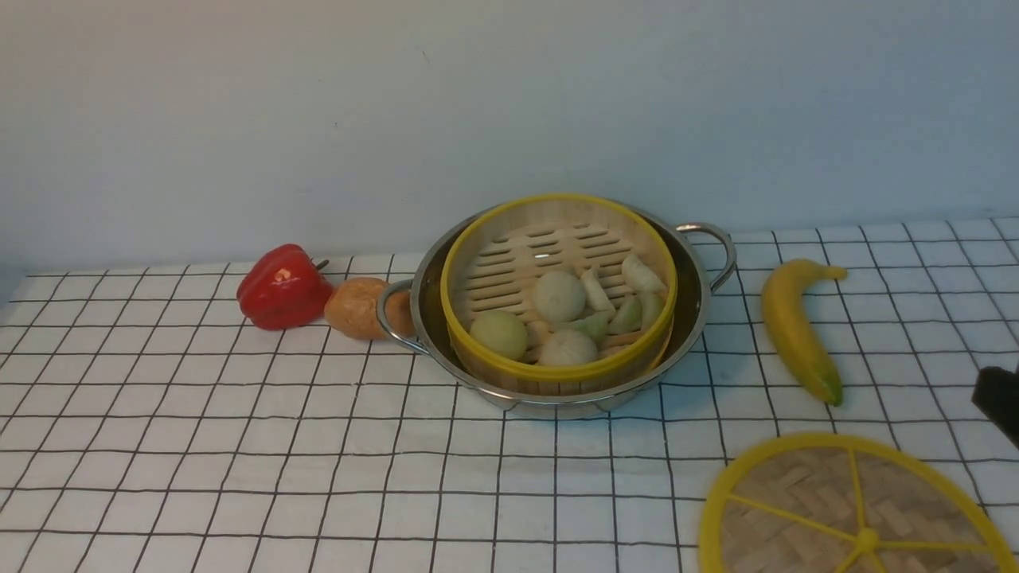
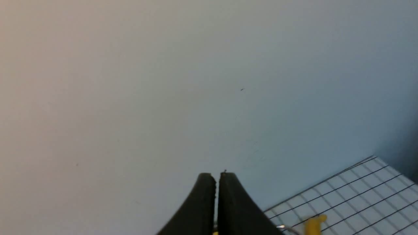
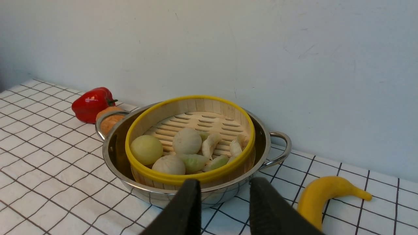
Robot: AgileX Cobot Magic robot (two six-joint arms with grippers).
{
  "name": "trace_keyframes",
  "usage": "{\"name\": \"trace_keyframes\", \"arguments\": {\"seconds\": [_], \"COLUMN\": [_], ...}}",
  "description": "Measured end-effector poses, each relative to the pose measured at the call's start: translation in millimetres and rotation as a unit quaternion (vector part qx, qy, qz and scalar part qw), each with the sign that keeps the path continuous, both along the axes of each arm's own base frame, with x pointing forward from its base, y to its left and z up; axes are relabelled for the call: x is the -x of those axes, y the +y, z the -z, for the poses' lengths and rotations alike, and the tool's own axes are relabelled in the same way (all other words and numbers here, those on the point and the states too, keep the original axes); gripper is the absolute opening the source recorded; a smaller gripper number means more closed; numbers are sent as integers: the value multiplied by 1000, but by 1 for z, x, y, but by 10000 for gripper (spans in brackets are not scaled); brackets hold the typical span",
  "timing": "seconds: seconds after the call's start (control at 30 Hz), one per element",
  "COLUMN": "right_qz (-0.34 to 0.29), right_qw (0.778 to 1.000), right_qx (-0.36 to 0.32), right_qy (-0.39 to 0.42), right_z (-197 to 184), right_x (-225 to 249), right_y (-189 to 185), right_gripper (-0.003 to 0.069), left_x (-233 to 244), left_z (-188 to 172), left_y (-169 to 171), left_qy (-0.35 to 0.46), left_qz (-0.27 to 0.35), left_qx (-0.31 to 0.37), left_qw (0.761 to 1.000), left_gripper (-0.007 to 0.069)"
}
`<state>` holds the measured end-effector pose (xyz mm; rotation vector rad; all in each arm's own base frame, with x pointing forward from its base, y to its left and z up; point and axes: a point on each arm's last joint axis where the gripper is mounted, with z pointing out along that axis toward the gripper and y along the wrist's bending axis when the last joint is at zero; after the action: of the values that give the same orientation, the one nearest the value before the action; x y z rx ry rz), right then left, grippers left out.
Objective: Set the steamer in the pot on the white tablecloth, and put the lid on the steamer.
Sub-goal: 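Move the gripper down to the bamboo steamer lid and grasp its center knob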
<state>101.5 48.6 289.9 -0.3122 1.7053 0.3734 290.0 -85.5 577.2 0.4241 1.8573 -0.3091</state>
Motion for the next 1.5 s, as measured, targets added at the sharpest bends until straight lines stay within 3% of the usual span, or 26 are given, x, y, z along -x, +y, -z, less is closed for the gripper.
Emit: {"name": "trace_keyframes", "arguments": {"seconds": [0.13,0.33,0.47,0.57,0.63,0.8,1.07,1.5], "right_qz": [0,0,0,0,0,0,0,1], "right_qw": [1000,1000,1000,1000,1000,1000,1000,1000], "right_qx": [0,0,0,0,0,0,0,-9], "right_qy": [0,0,0,0,0,0,0,3], "right_z": [0,0,0,0,0,0,0,0], "right_x": [0,0,0,0,0,0,0,0], "right_y": [0,0,0,0,0,0,0,0], "right_gripper": [240,240,240,240,240,240,240,240], "left_x": [12,64,120,159,181,215,234,237], "left_z": [42,113,219,273,310,363,395,400], "left_y": [9,47,85,96,97,94,90,89], "left_qy": [59,49,43,32,20,-29,-49,-33], "left_qz": [-16,-67,-169,-234,-254,-268,-246,-243], "left_qx": [-57,-63,-19,-22,-32,-49,-116,-106], "left_qw": [997,995,985,971,967,962,961,964], "left_gripper": [31,33,43,43,45,60,73,92]}}
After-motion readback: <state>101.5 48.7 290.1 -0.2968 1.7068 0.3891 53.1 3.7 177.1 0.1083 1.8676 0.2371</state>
